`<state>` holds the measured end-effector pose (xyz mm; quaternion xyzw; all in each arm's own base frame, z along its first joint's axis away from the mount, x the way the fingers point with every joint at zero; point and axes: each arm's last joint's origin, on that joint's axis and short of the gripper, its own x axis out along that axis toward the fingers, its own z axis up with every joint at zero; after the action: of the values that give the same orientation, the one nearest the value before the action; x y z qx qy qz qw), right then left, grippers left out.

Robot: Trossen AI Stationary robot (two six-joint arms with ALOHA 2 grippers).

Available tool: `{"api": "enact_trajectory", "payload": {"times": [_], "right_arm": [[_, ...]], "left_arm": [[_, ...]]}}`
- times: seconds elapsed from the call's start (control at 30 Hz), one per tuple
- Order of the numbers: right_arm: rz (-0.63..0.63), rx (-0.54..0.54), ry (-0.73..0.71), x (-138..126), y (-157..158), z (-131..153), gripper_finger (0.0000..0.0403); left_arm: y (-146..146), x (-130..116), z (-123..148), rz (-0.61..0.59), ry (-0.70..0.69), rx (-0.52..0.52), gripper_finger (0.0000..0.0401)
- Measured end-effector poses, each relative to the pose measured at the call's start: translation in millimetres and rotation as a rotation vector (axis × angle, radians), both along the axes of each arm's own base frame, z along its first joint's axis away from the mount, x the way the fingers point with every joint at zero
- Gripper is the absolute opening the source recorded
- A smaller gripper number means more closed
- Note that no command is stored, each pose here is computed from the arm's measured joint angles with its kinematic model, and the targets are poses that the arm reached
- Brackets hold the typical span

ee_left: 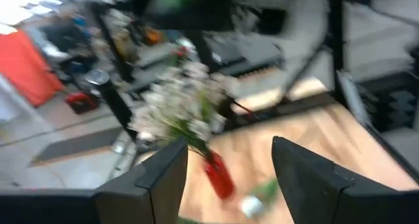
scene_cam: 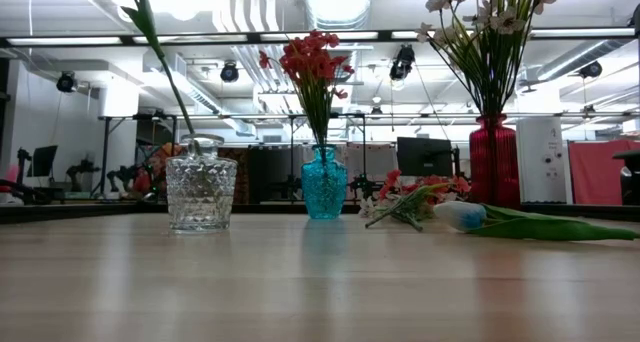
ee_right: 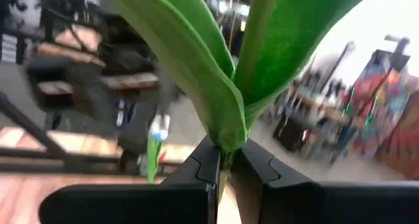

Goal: Sort flowers into vase by color
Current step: Put the top white flower into the transparent vase

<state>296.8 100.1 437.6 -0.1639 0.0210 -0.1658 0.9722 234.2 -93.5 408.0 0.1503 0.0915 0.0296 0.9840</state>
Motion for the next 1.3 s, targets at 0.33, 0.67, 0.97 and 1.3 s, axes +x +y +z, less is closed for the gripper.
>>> {"api": "enact_trajectory", "payload": {"times": [0.33, 0.67, 0.97, 1.3], "right_arm": [[0.085, 0.093, 0.163, 33.6, -20.1, -0.8, 0.0018], [0.21, 0.104, 0.277, 74.9, -26.3, -26.9, 0.0018], [0.273, 0.14, 0.278, 98.2, -38.1, -31.3, 0.0018], [0.22, 0.188, 0.244, 100.9, -58.4, -25.9, 0.0018]], "left_arm": [[-34.5, -38.3, 22.3, 0.085, 0.128, 0.021, 0.0186], [-55.1, -64.2, 7.2, 0.199, 0.077, 0.091, 0.0168], [-73.6, -78.1, -27.9, 0.245, 0.006, 0.117, 0.0158], [-81.6, -113.1, -56.5, 0.369, -0.139, 0.137, 0.0157]]}}
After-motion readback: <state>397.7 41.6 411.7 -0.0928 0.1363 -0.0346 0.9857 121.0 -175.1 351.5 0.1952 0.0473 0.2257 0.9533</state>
